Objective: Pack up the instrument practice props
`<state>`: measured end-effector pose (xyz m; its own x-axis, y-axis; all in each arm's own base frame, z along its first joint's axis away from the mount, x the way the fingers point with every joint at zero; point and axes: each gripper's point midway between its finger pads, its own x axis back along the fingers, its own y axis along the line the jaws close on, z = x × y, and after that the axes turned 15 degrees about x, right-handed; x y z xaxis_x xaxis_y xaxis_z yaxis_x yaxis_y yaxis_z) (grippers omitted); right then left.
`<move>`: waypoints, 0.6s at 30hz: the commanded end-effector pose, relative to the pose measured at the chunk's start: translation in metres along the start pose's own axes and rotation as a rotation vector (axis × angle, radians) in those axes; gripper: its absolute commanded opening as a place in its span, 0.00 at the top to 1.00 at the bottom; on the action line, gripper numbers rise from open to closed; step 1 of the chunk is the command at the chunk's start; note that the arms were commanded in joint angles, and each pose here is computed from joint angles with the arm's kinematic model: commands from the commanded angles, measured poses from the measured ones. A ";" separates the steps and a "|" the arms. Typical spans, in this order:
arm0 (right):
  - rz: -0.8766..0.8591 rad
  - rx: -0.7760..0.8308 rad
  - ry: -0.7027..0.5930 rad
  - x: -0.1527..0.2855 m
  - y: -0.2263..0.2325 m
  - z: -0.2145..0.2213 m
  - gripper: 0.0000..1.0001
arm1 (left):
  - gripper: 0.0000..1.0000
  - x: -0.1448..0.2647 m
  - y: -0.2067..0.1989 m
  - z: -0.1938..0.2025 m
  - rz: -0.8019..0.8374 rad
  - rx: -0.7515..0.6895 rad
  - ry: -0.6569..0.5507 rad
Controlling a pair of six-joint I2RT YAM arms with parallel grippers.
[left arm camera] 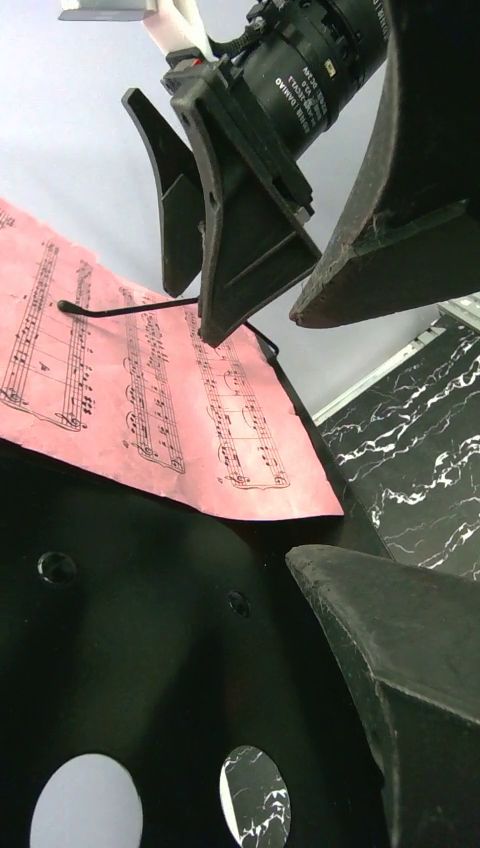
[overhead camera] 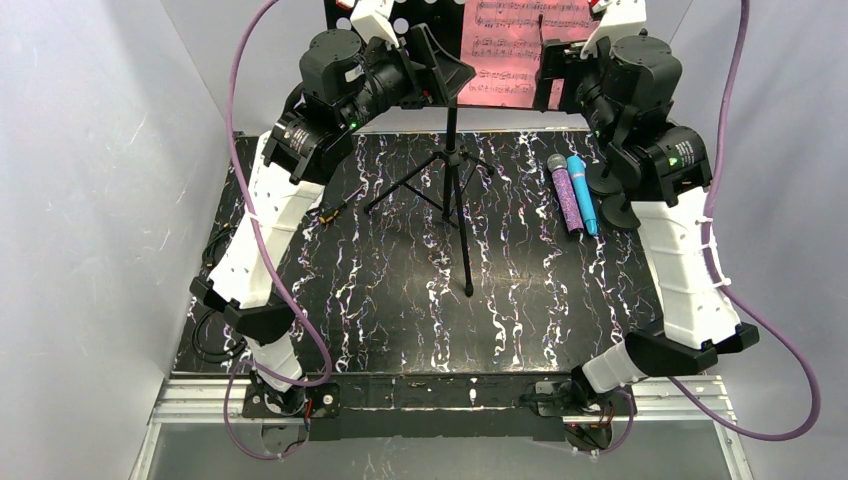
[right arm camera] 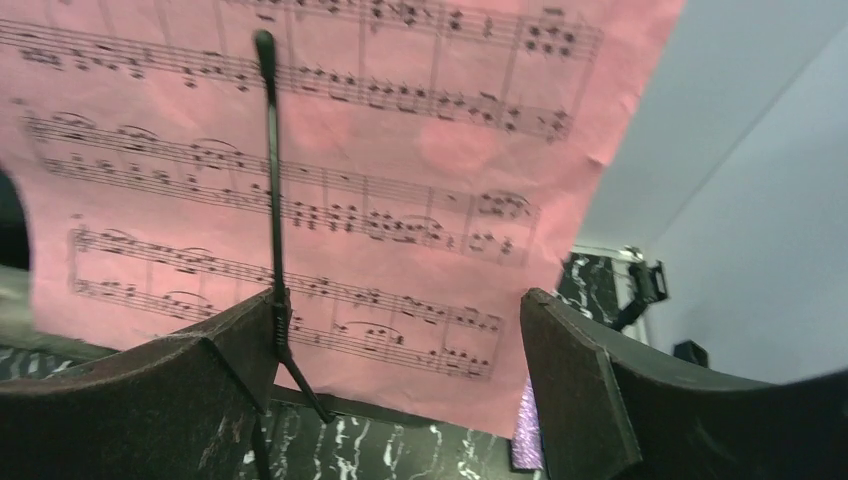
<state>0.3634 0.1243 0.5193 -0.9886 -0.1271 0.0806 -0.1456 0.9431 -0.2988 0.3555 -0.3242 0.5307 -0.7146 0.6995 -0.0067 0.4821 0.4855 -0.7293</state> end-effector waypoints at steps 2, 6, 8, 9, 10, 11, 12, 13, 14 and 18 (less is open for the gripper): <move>-0.146 -0.099 -0.163 0.006 0.016 -0.041 0.09 | 0.24 -0.001 -0.001 -0.003 -0.004 0.016 -0.023; -0.202 -0.114 -0.191 0.004 0.025 -0.048 0.13 | 0.24 -0.005 0.002 0.004 -0.005 0.033 -0.002; -0.215 -0.120 -0.198 0.003 0.028 -0.050 0.16 | 0.25 -0.007 0.002 0.006 -0.004 0.041 0.005; -0.217 -0.121 -0.199 0.002 0.028 -0.051 0.18 | 0.25 -0.008 0.003 0.007 -0.004 0.046 0.008; -0.220 -0.122 -0.200 0.000 0.029 -0.051 0.19 | 0.25 -0.010 0.003 0.008 -0.002 0.050 0.012; -0.223 -0.121 -0.201 -0.001 0.030 -0.051 0.22 | 0.26 -0.011 0.003 0.009 0.002 0.055 0.018; -0.225 -0.123 -0.202 -0.002 0.031 -0.051 0.23 | 0.26 -0.013 0.002 0.010 0.007 0.060 0.022; -0.224 -0.123 -0.201 -0.003 0.031 -0.050 0.24 | 0.27 -0.013 0.001 0.010 0.011 0.065 0.025; -0.226 -0.124 -0.203 -0.005 0.031 -0.051 0.26 | 0.27 -0.015 0.002 0.012 0.011 0.069 0.028; -0.232 -0.121 -0.206 -0.010 0.033 -0.051 0.31 | 0.29 -0.020 0.006 0.013 0.000 0.077 0.030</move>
<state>0.3699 0.1705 0.5292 -0.9281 -0.3712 0.0280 -0.3696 0.9101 -0.1874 0.3706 -0.3410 0.5047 -0.7078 0.7048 0.0474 0.4212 0.4749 -0.7727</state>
